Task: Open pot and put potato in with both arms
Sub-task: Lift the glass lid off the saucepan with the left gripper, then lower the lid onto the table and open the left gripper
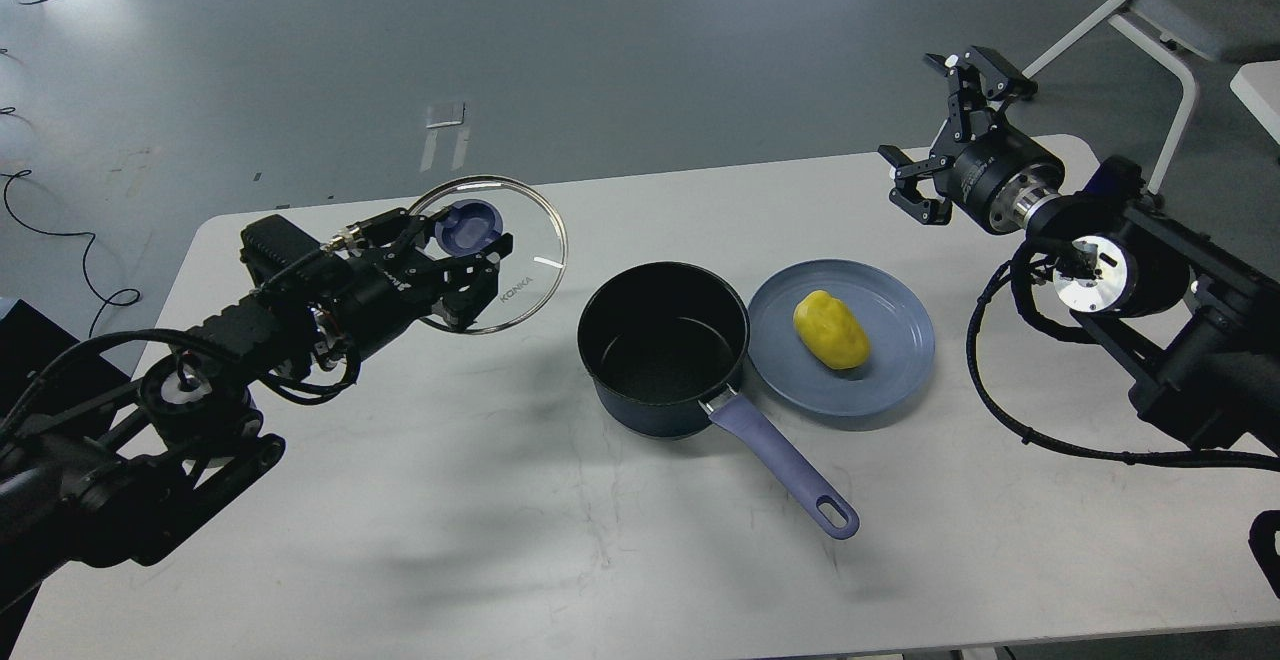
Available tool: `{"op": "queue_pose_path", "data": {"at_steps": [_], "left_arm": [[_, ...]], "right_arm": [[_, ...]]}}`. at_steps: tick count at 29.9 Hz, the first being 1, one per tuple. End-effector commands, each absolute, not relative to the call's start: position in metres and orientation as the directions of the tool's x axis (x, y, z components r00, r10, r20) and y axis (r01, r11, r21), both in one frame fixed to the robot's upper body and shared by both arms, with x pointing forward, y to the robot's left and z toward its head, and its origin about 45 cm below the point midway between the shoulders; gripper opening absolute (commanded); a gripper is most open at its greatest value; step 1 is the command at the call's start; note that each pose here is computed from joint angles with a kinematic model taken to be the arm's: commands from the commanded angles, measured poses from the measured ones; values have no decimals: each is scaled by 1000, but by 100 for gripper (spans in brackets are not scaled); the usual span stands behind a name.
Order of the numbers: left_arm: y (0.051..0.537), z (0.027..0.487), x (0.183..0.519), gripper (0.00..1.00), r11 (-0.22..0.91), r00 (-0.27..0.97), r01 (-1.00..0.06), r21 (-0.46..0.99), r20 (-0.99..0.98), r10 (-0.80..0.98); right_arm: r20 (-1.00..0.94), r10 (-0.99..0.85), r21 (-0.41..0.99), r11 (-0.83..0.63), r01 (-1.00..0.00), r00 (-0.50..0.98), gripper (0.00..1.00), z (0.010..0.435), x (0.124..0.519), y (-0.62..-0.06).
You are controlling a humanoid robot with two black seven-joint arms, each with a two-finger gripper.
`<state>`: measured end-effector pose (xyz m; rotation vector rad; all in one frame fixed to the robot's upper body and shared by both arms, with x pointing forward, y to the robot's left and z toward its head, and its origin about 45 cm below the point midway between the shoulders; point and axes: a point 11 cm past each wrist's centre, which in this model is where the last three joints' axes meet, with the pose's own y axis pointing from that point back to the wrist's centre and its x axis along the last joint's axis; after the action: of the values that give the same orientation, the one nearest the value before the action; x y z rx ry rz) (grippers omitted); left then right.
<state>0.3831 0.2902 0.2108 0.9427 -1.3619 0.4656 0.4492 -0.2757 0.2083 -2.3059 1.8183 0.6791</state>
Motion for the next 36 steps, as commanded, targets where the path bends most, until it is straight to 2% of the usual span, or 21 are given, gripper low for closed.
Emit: {"op": "queue_pose_path", "data": {"at_steps": [1, 8, 14, 24, 36], "left_arm": [[316, 193, 368, 39, 536, 249, -775, 334, 941, -227], [325, 160, 347, 39, 510, 321, -780, 362, 932, -170], [309, 143, 346, 39, 517, 341, -780, 351, 933, -119], [325, 108, 338, 40, 454, 386, -800, 391, 916, -109], [341, 87, 325, 50, 420, 435, -798, 432, 896, -95]], "right_arm": [[-420, -890, 176, -272, -946, 177, 100, 207, 449, -273], [-416, -891, 176, -274, -945, 181, 100, 208, 449, -272], [-411, -895, 183, -268, -946, 174, 100, 205, 448, -276], [-407, -897, 181, -263, -948, 171, 100, 207, 448, -280], [-410, -896, 184, -265, -947, 171, 100, 205, 448, -278]]}}
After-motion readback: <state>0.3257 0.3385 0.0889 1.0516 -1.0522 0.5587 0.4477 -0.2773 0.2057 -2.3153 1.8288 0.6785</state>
